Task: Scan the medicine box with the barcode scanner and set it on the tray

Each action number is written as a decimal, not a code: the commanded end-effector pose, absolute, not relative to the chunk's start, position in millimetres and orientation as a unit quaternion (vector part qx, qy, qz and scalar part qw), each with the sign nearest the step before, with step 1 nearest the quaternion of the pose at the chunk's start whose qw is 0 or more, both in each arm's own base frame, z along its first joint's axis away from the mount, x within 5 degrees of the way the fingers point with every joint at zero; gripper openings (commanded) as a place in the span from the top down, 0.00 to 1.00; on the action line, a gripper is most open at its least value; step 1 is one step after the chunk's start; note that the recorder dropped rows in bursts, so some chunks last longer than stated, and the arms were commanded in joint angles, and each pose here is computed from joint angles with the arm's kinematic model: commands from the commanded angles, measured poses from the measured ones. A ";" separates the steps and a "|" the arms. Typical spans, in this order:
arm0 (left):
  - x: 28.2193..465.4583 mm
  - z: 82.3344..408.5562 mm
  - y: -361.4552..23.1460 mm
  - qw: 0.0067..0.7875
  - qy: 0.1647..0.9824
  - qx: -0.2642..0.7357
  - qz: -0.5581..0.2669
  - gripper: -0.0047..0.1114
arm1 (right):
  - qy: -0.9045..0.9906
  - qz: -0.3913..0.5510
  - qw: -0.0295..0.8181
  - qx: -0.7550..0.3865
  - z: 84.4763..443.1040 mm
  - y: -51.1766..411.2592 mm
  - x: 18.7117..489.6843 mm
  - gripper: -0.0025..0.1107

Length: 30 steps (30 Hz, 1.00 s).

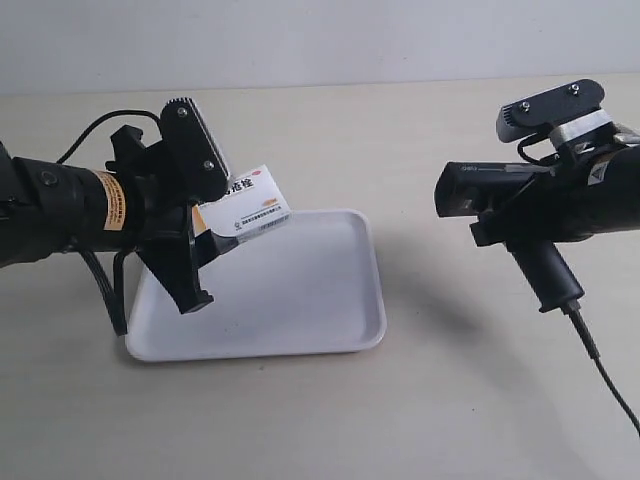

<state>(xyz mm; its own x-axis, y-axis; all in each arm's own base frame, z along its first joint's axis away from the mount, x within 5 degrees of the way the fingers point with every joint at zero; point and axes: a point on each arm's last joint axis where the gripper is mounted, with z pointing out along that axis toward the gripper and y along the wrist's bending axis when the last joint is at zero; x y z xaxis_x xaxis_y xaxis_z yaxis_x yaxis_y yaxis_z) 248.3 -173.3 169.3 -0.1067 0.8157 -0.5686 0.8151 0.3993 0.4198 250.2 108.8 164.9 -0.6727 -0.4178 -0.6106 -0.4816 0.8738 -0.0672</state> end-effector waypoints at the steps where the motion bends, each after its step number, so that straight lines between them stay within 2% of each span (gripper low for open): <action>1: 244.6 166.9 -171.9 0.371 0.745 0.554 0.005 0.96 | 0.886 0.046 0.347 -0.304 171.7 120.4 242.7 0.98; 6: 244.1 167.5 -172.5 0.377 0.742 0.554 0.001 0.96 | 0.887 0.046 0.351 -0.296 166.3 120.1 247.1 0.98; 15: 247.1 157.5 -178.7 0.385 0.758 0.526 -0.032 0.96 | 0.900 0.055 0.354 -0.248 128.4 125.6 262.7 0.98; 20: 249.6 118.7 -182.6 0.338 0.780 0.524 -0.047 0.96 | 0.912 0.053 0.344 -0.219 112.1 124.7 266.1 0.98; 24: 251.5 111.6 -184.1 0.330 0.782 0.527 -0.047 0.94 | 0.923 0.052 0.325 -0.200 101.9 123.6 265.6 0.98; 26: 251.5 111.6 -184.1 0.330 0.783 0.525 -0.047 0.82 | 0.925 0.053 0.324 -0.190 100.7 123.8 265.6 0.94; 28: 251.4 109.9 -183.7 0.325 0.788 0.521 -0.048 0.55 | 0.925 0.053 0.324 -0.190 100.7 123.8 265.6 0.82; 29: 251.2 109.6 -183.2 0.323 0.791 0.518 -0.048 0.38 | 0.925 0.053 0.324 -0.190 100.7 123.8 265.6 0.72; 30: 250.9 109.0 -182.4 0.318 0.792 0.519 -0.045 0.25 | 0.925 0.053 0.324 -0.190 100.7 123.8 265.6 0.65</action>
